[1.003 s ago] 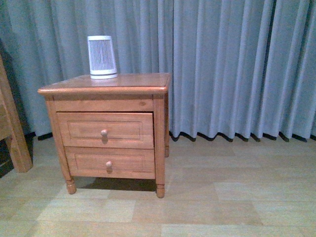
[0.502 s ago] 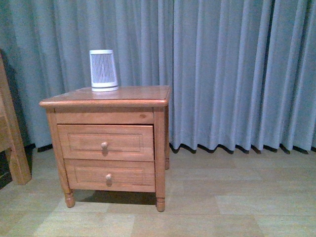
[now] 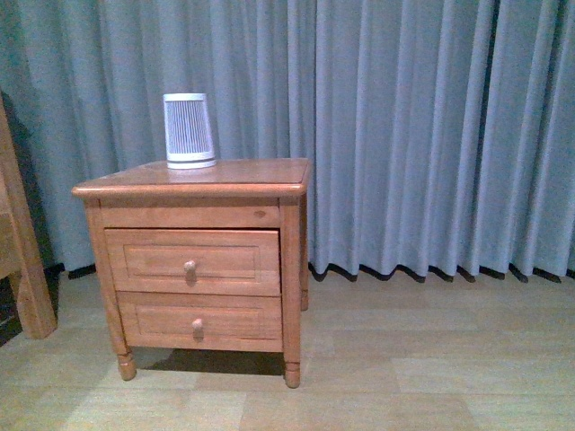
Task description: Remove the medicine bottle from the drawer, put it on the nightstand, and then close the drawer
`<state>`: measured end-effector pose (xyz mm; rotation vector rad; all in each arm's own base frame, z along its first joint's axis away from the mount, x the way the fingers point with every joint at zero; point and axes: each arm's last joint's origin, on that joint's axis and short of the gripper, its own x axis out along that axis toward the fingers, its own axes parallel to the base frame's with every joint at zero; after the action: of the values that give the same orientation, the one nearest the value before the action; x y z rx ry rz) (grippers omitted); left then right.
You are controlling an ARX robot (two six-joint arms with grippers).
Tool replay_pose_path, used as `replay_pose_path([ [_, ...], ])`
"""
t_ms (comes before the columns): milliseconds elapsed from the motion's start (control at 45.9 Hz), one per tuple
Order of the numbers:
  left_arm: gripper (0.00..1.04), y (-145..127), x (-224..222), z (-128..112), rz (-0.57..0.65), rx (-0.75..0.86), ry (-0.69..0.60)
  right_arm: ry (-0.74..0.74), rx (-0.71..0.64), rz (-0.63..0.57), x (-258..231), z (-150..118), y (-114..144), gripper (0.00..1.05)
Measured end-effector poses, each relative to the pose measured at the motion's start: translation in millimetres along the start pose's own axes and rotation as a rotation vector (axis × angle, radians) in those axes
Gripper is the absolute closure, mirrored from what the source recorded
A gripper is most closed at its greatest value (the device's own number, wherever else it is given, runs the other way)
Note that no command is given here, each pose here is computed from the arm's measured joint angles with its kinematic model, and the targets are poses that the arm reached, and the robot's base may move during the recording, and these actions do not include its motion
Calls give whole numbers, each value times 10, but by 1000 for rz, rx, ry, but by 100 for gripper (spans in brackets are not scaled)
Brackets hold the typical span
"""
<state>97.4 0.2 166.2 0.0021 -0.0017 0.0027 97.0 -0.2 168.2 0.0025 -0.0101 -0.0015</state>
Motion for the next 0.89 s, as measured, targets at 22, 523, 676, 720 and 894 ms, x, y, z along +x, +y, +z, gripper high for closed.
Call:
replay_pose_path([
  [22, 7, 0, 0, 0, 0, 0, 0, 0, 0, 0, 0, 0, 0, 7],
  [523, 7, 0, 0, 0, 0, 0, 0, 0, 0, 0, 0, 0, 0, 7],
  [676, 7, 0, 0, 0, -1, 0, 0, 0, 0, 0, 0, 0, 0, 7],
  [720, 7, -1, 0, 0, -1, 0, 0, 0, 0, 0, 0, 0, 0, 7],
  [894, 7, 0, 0, 0, -1, 0, 0, 0, 0, 0, 0, 0, 0, 7],
])
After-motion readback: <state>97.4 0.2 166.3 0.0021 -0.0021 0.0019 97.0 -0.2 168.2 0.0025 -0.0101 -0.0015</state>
